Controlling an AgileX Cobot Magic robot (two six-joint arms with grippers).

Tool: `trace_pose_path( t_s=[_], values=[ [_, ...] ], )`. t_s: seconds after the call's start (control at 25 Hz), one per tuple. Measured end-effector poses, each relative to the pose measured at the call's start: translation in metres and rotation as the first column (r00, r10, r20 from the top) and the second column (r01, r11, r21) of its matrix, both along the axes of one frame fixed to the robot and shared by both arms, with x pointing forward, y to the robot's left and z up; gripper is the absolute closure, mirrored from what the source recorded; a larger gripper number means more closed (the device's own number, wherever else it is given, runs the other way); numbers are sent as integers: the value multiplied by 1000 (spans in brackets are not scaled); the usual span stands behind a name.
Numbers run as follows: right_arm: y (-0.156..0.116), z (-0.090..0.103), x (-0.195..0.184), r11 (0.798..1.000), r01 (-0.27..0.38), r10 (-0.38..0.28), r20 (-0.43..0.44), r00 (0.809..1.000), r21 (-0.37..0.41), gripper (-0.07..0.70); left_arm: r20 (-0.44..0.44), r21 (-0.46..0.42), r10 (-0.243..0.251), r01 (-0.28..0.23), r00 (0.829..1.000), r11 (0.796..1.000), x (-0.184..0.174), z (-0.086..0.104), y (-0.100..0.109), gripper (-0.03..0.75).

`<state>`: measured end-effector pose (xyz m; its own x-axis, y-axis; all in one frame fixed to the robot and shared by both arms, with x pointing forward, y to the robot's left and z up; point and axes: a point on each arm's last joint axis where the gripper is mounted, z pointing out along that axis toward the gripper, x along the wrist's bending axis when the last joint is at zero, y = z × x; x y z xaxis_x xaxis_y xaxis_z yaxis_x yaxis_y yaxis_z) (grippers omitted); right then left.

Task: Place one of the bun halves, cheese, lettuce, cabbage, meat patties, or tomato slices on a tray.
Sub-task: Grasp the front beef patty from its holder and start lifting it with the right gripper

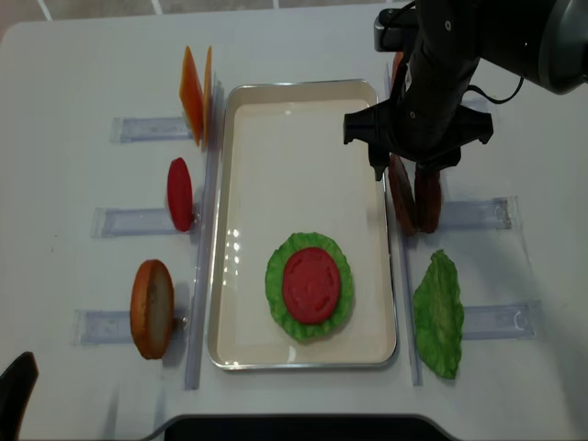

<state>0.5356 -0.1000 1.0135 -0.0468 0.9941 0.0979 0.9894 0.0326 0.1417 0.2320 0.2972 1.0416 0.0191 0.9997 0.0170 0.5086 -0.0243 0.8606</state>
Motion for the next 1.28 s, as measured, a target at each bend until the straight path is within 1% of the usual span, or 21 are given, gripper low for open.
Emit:
trace_pose_path(
  t_s=[0.08,0.28,0.6,0.8,1.04,1.28],
  values=[
    [1,-1,1,1000,0,0,6,1000,4,198,0,0,0,0,1000,1000,0,0,0,181],
    [3,-13,4,1000,0,0,-20,1000,-13,198,0,0,0,0,1000,1000,0,0,0,181],
    [4,-25,8,999,-5,4,-35,999,-36,198,0,1,1,-1,1000,1000,0,0,0,181],
    [4,-26,10,999,-17,16,-11,1000,-51,202,0,6,4,-4,1000,1000,0,0,1,181],
    [3,-26,11,998,-19,19,-8,1000,-56,254,0,6,4,-4,1000,1000,0,0,1,181],
    [3,-26,11,998,-18,18,-7,1000,-55,267,0,7,4,-4,1000,1000,0,0,1,181]
  ],
)
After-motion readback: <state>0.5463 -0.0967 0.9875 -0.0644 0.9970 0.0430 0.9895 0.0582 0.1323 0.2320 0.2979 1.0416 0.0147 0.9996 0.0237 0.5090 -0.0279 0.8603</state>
